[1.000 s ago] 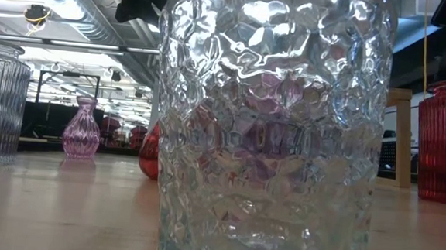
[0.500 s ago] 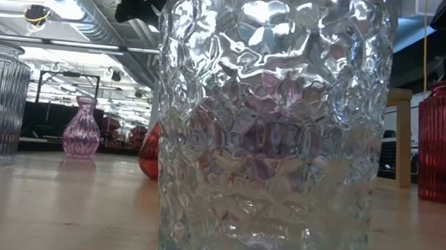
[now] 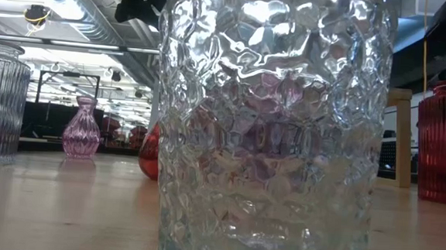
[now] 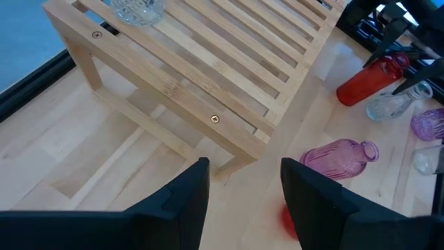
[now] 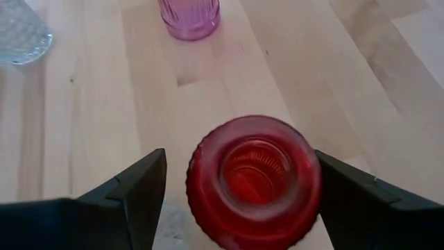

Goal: Sort vases onto shelf
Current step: Put the right red vase on the shelf aligned with the other red vase

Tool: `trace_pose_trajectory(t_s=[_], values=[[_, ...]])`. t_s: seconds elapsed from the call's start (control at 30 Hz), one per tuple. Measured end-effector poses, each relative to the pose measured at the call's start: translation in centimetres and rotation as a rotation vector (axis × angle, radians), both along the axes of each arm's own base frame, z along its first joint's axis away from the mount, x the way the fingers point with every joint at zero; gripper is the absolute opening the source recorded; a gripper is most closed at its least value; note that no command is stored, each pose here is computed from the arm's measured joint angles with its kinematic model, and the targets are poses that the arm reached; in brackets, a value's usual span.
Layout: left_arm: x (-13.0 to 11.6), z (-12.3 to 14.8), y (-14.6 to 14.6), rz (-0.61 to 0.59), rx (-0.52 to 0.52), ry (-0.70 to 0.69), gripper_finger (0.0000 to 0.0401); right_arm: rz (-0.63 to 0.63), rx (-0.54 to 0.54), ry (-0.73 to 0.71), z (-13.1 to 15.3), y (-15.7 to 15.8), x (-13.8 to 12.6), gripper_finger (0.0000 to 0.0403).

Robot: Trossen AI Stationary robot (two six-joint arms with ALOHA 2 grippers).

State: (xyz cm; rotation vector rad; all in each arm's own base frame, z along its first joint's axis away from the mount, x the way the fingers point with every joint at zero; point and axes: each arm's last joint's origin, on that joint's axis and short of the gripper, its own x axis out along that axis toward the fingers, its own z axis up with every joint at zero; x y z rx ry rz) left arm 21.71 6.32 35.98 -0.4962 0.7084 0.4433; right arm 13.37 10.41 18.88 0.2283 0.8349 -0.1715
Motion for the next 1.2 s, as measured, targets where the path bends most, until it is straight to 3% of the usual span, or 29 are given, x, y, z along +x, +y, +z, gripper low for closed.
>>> trace_pose_trajectory(t_s=[0.3,0.57,0.73,0.9,1.03,1.2], values=[[0.0,0.0,0.0,0.000,-0.001,0.000,0.0171,-0.084,-0.045,-0.002,-1.1,0.4,0.7,0.0185],[0.0,0.0,0.0,-0.001,0.000,0.000,0.0171,-0.114,-0.026,-0.097,0.4,0.7,1.2,0.0184],[0.1,0.0,0.1,0.012,0.012,0.005,0.0171,-0.058,-0.050,-0.229,5.3,0.7,2.3,0.0184],[0.1,0.0,0.1,0.003,0.030,0.000,0.0171,-0.136,-0.239,-0.343,11.8,-1.8,4.0,0.0184],[0.2,0.0,0.1,-0.008,0.042,0.001,0.0171,-0.297,-0.350,-0.282,15.6,-5.6,4.2,0.0184],[0.2,0.0,0.1,-0.009,0.042,0.001,0.0171,-0.510,-0.284,-0.118,17.5,-10.3,2.9,0.0184]])
